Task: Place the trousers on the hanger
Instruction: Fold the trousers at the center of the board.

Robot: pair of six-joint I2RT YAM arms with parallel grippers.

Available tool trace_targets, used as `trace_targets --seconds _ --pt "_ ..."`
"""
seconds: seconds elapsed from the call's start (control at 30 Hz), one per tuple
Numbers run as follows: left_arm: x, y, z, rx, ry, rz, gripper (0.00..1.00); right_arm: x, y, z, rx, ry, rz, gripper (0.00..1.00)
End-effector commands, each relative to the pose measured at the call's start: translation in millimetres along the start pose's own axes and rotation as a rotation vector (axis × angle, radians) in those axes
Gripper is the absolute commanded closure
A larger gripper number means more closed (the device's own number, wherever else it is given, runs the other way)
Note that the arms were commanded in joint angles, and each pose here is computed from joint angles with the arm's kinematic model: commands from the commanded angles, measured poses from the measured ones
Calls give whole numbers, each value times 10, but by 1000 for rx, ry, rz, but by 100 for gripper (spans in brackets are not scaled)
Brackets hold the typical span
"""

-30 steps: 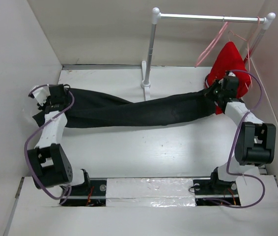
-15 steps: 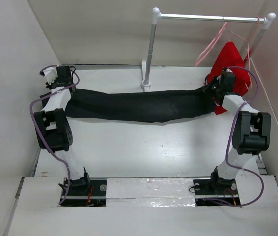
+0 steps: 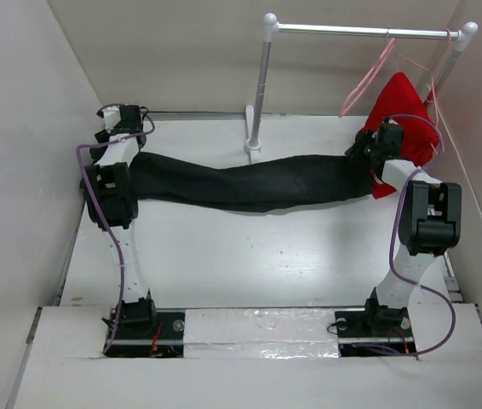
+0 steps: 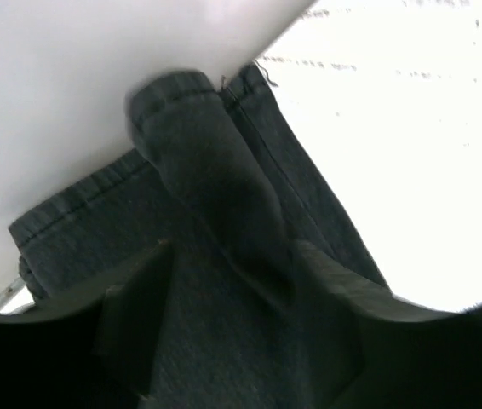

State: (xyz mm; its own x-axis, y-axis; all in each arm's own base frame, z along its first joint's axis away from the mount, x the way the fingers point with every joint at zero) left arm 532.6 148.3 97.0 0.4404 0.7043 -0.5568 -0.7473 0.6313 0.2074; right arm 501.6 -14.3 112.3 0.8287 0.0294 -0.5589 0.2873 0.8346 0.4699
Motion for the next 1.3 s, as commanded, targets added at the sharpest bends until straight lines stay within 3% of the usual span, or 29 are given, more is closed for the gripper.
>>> trace_targets --seconds 0.0,0.03,0.1,0.17,0.2,0.23,0.27,0.33,0.4,0.43,0.5,0.53,0.57,0.6,0.77,0.87,0.9,1.0,1.17,1.27 --pt "-233 30 454 -40 -88 -12 43 -77 193 415 -34 -131 34 50" --pt "-267 55 476 -44 -90 -11 33 -109 217 436 -38 -136 42 39" --pt "-305 111 432 -40 -81 -4 30 -224 329 460 -56 -142 74 19" --pt "-453 224 519 -75 -107 -7 30 -389 381 492 -62 -152 88 12" --pt "-458 283 362 -60 -86 -2 30 -451 443 473 -70 -153 107 10" --pt "-627 370 488 -117 -115 -21 30 -519 478 471 -72 -157 127 10" --pt "-629 420 273 -102 -81 -27 30 -649 531 439 -77 -168 146 10" --pt "-854 554 335 -174 -109 -62 31 -779 566 372 -73 -178 159 12" --pt "-910 620 59 -196 -69 -91 31 -952 594 293 -57 -203 186 15" --pt "-998 720 112 -239 -81 -110 30 -1015 605 302 -52 -223 197 16" --pt "-947 823 -138 -275 -6 -144 30 -1129 606 289 -42 -241 207 24" --pt "-994 836 -175 -283 2 -161 30 -1232 615 262 -44 -246 221 40" --pt "-975 857 -237 -284 17 -167 31 -1277 613 235 -45 -243 226 61" --pt "-965 863 -314 -278 31 -166 32 -1327 680 188 -53 -240 251 100" --pt "-797 905 -559 -312 160 -146 32 -1471 646 -69 -45 -209 308 100" --pt "-697 1043 -710 -396 195 -132 29 -1428 426 -155 14 -197 270 74" --pt "-655 1085 -826 -417 223 -127 27 -1406 375 -171 45 -200 262 56" --pt "-467 1181 -942 -514 283 -129 24 -1308 254 -193 86 -210 269 39" --pt "-215 1323 -1129 -635 364 -104 22 -1167 228 -243 76 -149 267 38" --pt "-169 1243 -1141 -684 364 -157 20 -1053 135 -278 104 -136 245 24"
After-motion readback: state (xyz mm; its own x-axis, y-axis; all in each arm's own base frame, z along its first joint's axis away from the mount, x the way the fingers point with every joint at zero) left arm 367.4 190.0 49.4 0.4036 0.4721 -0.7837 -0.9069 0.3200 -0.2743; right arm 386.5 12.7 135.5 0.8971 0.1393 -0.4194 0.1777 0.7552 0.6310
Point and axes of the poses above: each gripper's point midway between its finger pads, its own x axis out along the fingers, its own y axis along the line the jaws close on, z = x × y, the point moved 2 cm from there along -x, back along the fingers, and after that the axes turned 1 degree about x, right-handed, at the moved point
